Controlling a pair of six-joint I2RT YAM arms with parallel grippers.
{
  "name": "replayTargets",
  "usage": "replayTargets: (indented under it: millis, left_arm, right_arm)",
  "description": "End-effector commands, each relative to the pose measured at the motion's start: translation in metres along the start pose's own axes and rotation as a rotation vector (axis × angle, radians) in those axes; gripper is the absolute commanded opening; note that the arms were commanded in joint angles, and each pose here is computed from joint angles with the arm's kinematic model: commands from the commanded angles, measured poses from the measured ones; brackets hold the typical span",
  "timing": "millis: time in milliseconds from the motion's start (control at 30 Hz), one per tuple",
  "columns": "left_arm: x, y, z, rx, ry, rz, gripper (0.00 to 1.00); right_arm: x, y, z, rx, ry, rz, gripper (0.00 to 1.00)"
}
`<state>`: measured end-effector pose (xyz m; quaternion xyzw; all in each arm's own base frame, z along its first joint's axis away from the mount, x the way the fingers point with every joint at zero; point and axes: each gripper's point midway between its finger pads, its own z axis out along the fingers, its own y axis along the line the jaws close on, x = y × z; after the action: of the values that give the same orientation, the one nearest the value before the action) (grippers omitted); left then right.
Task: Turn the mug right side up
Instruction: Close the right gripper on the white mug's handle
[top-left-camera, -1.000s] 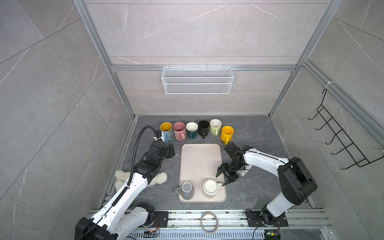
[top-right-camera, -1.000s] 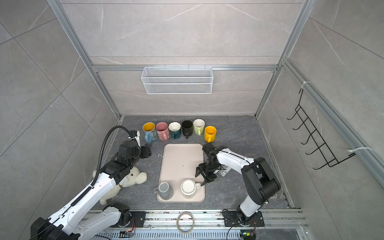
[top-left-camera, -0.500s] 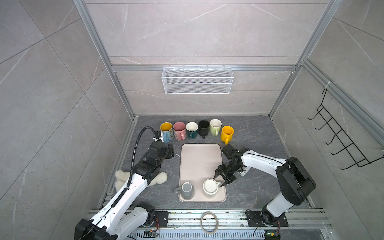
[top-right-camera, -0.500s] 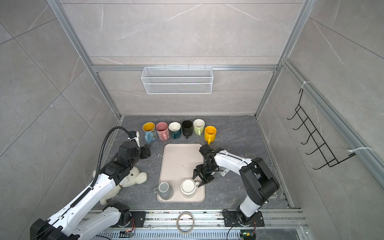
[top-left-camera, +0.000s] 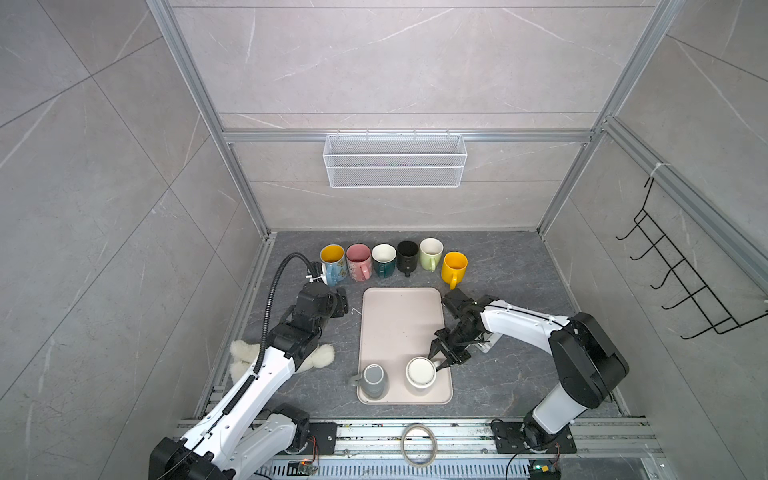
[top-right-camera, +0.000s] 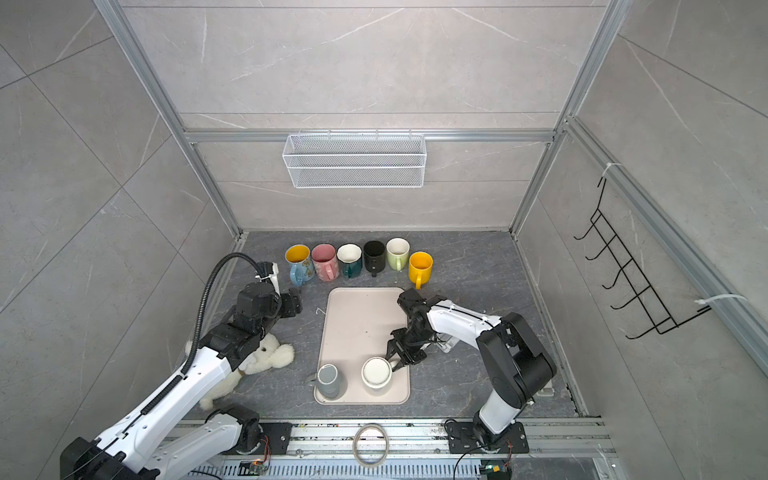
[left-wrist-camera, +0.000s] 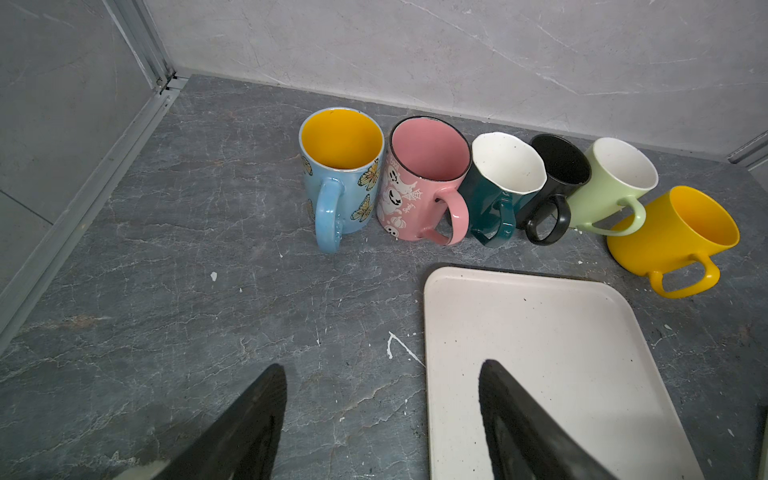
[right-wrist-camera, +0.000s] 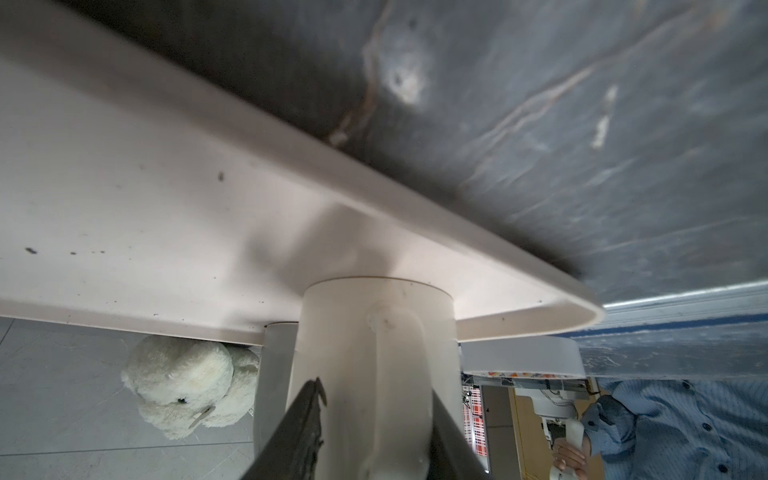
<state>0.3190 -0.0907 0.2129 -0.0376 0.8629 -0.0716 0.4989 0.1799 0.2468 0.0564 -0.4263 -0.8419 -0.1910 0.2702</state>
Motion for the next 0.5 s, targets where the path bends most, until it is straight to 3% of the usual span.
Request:
replayTargets:
  millis: [0,100,200,467]
  left_arm:
    - [-0.007,0.002,0.0,-0.008,-0.024,-0.014,0.75]
    - [-0.007,0.001,0.001,-0.008,-0.022,-0.012,0.75]
    - [-0.006,0.001,0.001,-0.007,-0.019,-0.014,0.75]
    - [-0.015,-0.007,-0.001,0.029,-0.026,-0.021,0.75]
  right_arm:
    - [0.003,0.001,0.0,0.009,0.009,-0.008,0.34]
    - [0.003,0.001,-0.001,0.005,0.008,-0.012,0.22]
    - [0.003,0.002,-0.002,0.002,0.005,-0.026,0.0]
    - [0.004,0.031,-0.021,-0.084,-0.086,-0.262,0.0]
